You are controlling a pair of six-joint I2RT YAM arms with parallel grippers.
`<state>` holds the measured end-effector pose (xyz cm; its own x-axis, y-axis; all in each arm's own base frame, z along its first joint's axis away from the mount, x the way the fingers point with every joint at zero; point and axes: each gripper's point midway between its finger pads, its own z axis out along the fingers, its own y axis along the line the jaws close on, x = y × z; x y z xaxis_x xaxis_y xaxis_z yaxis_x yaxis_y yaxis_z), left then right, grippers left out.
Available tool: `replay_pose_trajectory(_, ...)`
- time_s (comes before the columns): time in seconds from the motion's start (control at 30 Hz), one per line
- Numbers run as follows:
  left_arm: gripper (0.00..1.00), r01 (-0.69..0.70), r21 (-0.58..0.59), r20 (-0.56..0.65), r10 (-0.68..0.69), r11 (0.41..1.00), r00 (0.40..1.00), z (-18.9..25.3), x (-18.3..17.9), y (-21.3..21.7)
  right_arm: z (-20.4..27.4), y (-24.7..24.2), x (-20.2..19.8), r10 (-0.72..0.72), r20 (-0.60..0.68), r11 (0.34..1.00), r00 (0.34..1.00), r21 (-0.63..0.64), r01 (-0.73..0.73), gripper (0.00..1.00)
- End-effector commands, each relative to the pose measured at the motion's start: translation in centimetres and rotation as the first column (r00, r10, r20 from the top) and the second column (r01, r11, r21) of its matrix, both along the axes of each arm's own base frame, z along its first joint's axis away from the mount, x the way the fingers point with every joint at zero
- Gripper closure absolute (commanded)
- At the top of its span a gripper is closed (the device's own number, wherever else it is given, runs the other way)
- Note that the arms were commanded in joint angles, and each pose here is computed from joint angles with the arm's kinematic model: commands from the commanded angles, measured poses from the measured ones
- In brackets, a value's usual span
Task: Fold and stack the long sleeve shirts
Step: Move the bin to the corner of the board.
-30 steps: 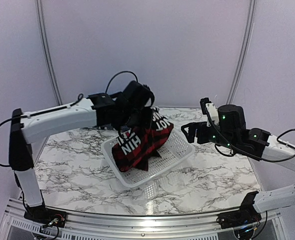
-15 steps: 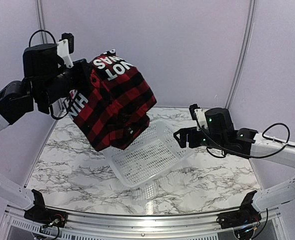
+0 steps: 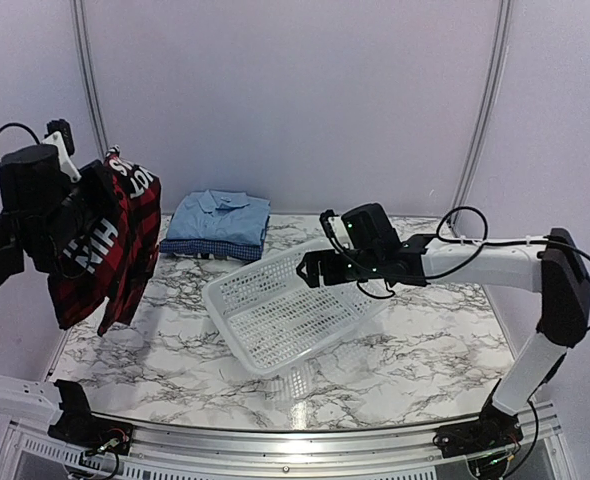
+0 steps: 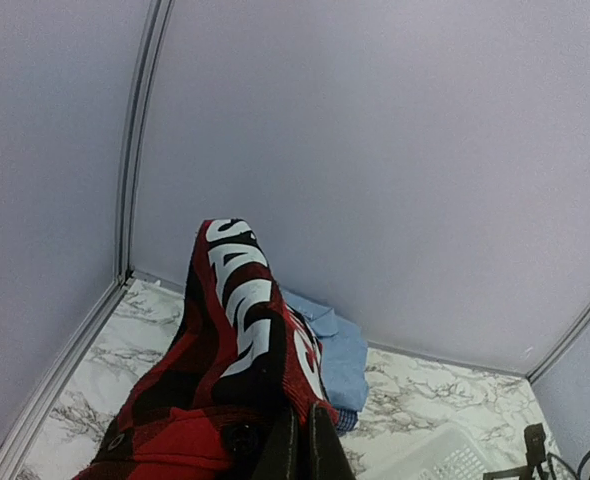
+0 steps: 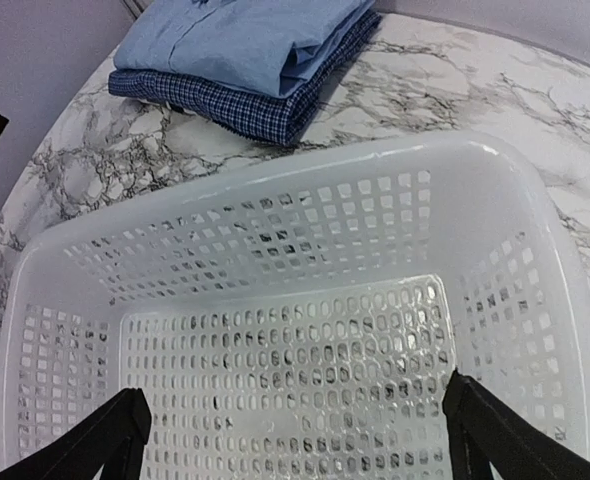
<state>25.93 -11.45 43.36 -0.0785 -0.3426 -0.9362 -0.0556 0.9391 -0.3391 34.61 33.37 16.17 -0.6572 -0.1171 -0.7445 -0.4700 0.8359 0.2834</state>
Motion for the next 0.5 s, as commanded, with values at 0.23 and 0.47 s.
replay_pose_trajectory(0.23,1.00,0.025,-0.015,-0.338,-0.029,1.000,0.941,-16.8,3.0,-1.4,-4.9,-3.6,6.8,-0.145,-0.171,0.989,0.975,-0.009,0.146,0.01)
replay_pose_trajectory(0.47,1.00,0.084,-0.026,-0.476,-0.086,0.996,0.875,-24.5,3.3,-3.1,-4.9,-11.5,11.5,-0.362,-0.104,0.928,0.926,-0.133,0.347,0.01)
